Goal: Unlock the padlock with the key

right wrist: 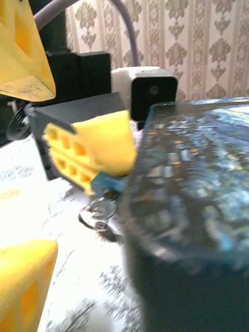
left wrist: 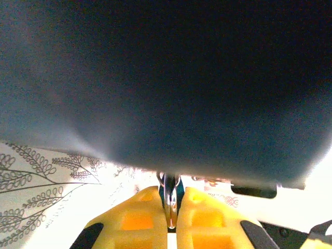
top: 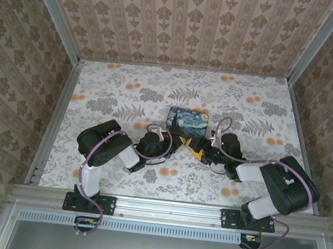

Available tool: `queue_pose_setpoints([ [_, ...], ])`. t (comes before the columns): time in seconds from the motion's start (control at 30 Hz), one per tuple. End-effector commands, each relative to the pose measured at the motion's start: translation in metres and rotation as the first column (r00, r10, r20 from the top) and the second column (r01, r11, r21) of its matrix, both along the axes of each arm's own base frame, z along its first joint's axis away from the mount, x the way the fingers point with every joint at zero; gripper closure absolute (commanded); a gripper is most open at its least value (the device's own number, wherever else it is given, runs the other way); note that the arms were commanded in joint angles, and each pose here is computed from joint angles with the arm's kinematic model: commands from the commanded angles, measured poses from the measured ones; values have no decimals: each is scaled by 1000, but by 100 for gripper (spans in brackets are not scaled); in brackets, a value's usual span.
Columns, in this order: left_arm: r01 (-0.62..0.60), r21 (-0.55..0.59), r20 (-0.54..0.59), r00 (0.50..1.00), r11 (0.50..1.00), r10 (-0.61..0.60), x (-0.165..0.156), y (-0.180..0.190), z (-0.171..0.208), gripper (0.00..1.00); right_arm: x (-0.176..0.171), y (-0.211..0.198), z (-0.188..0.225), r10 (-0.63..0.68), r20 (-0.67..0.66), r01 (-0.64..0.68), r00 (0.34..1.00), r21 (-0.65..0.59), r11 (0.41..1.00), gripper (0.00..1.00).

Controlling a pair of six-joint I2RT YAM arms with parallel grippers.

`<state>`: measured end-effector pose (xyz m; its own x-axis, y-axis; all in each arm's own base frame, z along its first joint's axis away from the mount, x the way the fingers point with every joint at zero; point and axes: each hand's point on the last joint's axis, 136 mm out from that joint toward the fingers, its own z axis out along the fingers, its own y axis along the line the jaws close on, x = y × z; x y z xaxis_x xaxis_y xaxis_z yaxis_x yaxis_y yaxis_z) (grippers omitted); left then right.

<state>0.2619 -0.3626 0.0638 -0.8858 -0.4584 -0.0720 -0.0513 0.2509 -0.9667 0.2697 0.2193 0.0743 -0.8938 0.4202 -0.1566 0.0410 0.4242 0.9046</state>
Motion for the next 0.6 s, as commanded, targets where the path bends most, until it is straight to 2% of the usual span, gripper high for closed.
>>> queue_pose_setpoints([
  [0.0,20,-22,53,998,1000,-19,3,-2,11,100,-23,-16,-16,36,-21,-39,999,-135,990,28],
  [0.17,21,-19,50,999,1000,-20,3,2,10,100,-30,-35,-13,81,49,-62,995,-317,946,28],
  [0.27,21,-15,44,999,1000,-20,2,3,8,100,-27,-41,-8,127,105,-71,986,-427,901,28],
  [0.43,22,-15,29,999,1000,-22,2,3,4,100,-20,-40,-8,228,169,-85,959,-595,799,31],
  [0.57,29,-19,22,999,999,-29,1,2,4,100,-16,-36,-13,299,189,-90,935,-691,717,38],
])
